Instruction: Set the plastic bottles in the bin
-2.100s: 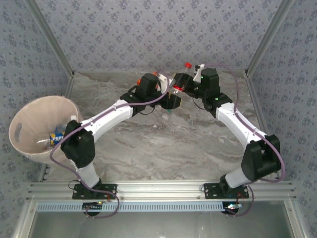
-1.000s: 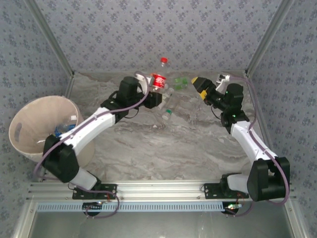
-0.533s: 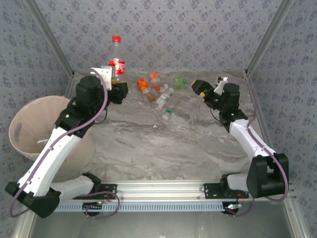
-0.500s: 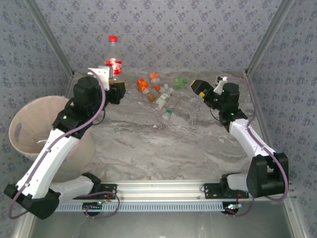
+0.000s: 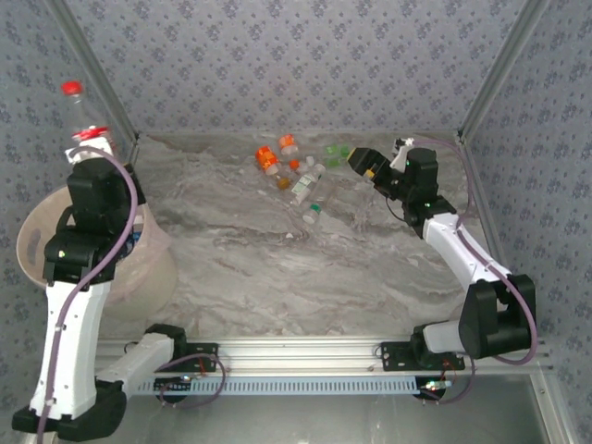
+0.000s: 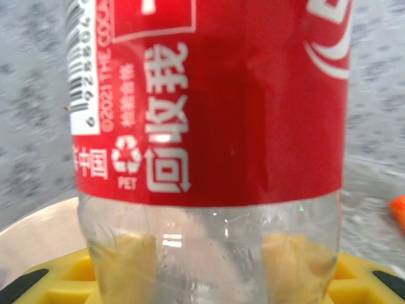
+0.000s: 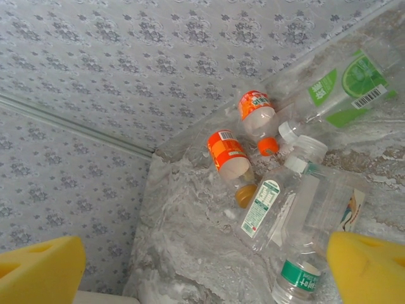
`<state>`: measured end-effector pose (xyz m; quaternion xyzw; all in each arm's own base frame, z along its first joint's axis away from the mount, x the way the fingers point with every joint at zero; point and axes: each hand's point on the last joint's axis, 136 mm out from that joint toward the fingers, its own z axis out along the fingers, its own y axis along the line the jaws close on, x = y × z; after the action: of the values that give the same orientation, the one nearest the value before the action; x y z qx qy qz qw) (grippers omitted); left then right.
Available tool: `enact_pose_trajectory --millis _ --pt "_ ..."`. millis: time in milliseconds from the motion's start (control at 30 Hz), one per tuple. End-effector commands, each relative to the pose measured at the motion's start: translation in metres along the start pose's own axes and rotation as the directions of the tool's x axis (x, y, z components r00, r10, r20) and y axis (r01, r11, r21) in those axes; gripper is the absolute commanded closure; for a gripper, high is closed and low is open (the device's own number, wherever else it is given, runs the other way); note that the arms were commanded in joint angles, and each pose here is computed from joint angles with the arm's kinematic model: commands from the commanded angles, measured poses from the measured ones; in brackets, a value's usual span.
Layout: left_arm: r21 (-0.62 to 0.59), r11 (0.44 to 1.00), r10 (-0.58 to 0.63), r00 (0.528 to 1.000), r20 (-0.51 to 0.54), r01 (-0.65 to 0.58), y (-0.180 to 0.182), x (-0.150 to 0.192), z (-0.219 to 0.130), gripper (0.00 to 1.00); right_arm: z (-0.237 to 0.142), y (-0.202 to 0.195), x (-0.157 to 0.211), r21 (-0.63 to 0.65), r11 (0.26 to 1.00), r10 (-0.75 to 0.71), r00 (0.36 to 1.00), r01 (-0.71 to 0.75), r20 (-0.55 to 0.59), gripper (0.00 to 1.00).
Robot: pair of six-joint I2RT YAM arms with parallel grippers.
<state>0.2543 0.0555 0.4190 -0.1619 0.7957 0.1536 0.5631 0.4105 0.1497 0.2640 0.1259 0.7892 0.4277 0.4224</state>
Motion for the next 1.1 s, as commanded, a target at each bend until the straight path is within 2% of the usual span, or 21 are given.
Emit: enact_pose_trajectory --millis 0,167,300,533,833,967,1067 --pt "-0.094 0.996 -0.012 0.997 -0.076 0.005 0.027 0.014 0.006 0.54 0.001 0.010 -0.008 0.003 0.999 -0.041 0.999 0.041 0.009 0.00" --pt "-0.204 0.977 -0.098 0.984 -0.151 0.066 0.060 0.032 0.012 0.54 0.000 0.009 -0.008 0.032 0.997 -0.068 0.998 0.068 0.000 0.00" --pt "-0.268 0.961 -0.130 0.968 -0.214 0.070 0.080 0.048 0.011 0.54 0.001 0.007 -0.009 0.056 0.995 -0.085 0.996 0.085 -0.002 0.00" --pt "-0.429 0.901 -0.073 0.954 -0.289 -0.061 0.116 0.070 0.009 0.54 0.008 0.006 -0.011 0.072 0.992 -0.099 0.995 0.100 -0.024 0.00" --pt "-0.524 0.839 -0.053 0.937 -0.345 -0.146 0.135 0.091 0.012 0.54 0.012 0.004 -0.012 0.090 0.990 -0.101 0.994 0.104 -0.039 0.00" --pt "-0.556 0.822 -0.082 0.941 -0.327 -0.122 0.140 0.097 0.000 0.45 0.011 0.002 -0.011 0.103 0.989 -0.100 0.994 0.104 -0.045 0.00" --pt "-0.627 0.768 -0.093 0.945 -0.314 -0.133 0.153 0.098 -0.010 0.24 0.012 0.001 -0.012 0.107 0.989 -0.100 0.994 0.104 -0.043 0.00"
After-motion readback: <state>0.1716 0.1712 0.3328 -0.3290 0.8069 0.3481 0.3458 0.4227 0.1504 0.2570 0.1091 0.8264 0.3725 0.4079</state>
